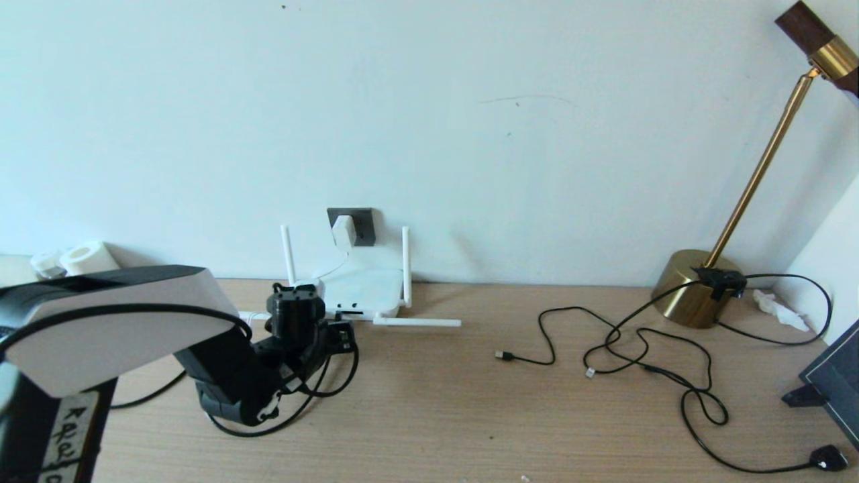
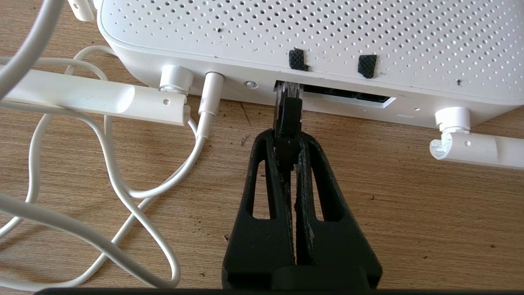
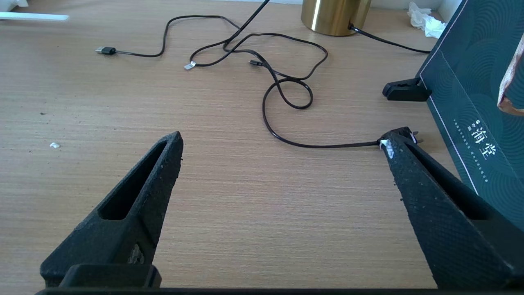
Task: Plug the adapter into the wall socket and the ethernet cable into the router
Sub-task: Plug cable into router interface
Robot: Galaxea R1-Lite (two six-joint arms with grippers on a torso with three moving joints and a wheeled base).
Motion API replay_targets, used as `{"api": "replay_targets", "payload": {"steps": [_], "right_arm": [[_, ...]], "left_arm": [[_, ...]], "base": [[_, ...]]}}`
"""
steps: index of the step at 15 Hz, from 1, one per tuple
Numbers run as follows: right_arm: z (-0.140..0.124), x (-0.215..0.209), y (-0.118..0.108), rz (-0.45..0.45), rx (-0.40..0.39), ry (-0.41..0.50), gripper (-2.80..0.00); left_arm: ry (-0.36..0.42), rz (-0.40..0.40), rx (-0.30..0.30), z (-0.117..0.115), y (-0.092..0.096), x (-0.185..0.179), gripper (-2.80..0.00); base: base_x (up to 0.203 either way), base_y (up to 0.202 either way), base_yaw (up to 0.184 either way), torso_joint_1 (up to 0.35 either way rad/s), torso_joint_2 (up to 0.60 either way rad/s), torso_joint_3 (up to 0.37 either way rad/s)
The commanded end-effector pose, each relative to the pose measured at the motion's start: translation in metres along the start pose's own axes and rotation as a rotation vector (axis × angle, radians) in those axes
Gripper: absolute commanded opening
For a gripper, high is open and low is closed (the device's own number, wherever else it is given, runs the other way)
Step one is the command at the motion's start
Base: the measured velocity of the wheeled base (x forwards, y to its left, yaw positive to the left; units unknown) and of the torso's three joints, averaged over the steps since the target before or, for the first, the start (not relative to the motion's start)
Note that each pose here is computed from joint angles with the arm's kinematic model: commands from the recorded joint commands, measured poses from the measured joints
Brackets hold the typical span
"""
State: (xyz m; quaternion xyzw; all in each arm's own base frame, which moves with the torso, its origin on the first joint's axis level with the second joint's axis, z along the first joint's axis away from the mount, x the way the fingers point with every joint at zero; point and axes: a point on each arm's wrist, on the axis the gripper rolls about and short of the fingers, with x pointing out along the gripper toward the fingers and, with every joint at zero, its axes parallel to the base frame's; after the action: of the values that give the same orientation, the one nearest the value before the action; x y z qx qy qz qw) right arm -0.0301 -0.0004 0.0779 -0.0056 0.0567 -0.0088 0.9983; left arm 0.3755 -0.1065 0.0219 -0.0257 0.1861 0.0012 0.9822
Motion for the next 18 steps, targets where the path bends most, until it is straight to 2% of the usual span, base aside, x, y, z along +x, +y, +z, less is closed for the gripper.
{"api": "replay_targets", "payload": {"steps": [1,18], "right_arm": [[-0.0001,0.0,0.0,0.0,-0.001,0.0,0.0],[-0.0002,0.0,0.0,0.0,-0.001,0.001,0.0]], "left_arm": [[-0.003,0.001,-0.002,-0.0004,0.0,-0.0002,-2.8],[-0.014,0.007,0.008,0.0036,-0.004,-0.0019,-2.8]], "base": [[0.0,0.0,0.0,0.0,0.0,0.0],[0.0,0.0,0.0,0.0,0.0,0.0]]}}
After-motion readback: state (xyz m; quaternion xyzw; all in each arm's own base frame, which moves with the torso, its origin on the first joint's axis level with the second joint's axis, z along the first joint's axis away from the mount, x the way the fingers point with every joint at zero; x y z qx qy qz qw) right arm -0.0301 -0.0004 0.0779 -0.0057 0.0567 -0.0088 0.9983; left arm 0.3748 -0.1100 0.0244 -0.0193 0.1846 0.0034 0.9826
